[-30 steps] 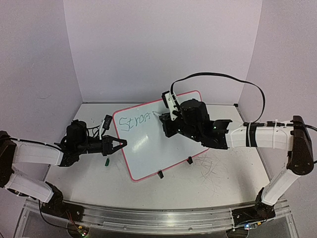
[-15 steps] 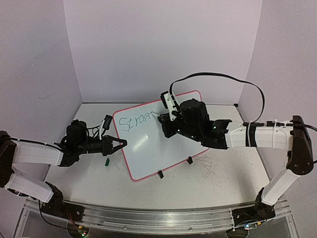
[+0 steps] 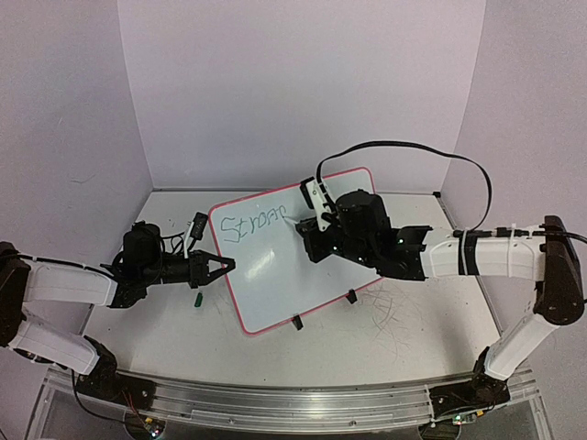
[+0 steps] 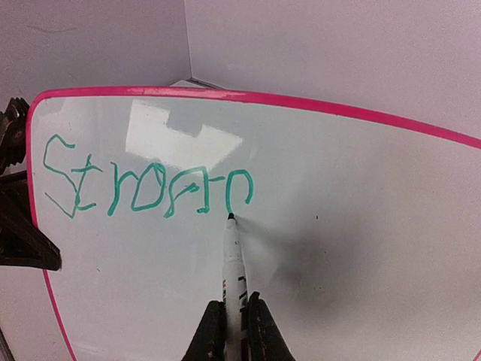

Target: Write a sentence on the whiteboard

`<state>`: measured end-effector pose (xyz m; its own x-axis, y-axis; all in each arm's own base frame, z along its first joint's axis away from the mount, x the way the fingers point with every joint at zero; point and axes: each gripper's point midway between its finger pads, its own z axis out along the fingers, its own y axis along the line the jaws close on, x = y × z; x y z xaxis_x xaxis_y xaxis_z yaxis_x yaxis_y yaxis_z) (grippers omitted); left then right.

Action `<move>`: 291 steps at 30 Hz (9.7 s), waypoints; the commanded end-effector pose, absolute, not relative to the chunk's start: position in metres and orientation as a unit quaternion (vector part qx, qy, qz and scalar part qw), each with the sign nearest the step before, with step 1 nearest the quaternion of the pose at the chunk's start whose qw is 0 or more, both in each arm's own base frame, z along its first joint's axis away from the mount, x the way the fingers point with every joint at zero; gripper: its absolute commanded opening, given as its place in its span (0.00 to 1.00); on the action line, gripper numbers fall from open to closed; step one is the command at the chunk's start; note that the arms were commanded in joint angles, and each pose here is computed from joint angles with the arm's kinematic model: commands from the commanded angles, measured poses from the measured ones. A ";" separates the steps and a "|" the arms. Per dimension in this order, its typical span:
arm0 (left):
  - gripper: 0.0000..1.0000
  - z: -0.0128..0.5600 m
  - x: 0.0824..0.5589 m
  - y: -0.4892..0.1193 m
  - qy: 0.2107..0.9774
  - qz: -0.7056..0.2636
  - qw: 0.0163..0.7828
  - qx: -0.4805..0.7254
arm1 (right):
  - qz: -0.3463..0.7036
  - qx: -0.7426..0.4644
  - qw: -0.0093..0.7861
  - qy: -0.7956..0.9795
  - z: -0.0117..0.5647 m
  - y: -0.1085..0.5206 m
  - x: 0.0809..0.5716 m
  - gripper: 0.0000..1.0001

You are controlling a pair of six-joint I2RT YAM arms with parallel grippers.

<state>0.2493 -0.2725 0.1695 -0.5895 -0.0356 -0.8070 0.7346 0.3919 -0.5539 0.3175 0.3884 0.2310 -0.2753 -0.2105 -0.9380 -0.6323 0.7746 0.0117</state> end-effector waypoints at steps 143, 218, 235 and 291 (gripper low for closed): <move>0.00 0.183 0.255 -0.271 0.723 -0.474 0.427 0.264 | 0.203 -0.227 0.547 0.780 0.240 0.377 0.328 0.00; 0.00 0.182 0.255 -0.272 0.724 -0.475 0.425 0.265 | 0.180 -0.203 0.554 0.787 0.238 0.350 0.333 0.00; 0.00 0.182 0.255 -0.273 0.725 -0.476 0.422 0.265 | 0.186 -0.200 0.557 0.785 0.240 0.355 0.334 0.00; 0.00 0.182 0.260 -0.271 0.730 -0.468 0.427 0.257 | 0.187 -0.234 0.604 0.739 0.282 0.324 0.317 0.00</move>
<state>0.2476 -0.2724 0.1706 -0.5740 -0.0252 -0.8185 0.7467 0.3942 -0.5358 0.3131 0.3109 0.2654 -0.1983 -0.1339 -0.9709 -0.5392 0.8421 -0.0060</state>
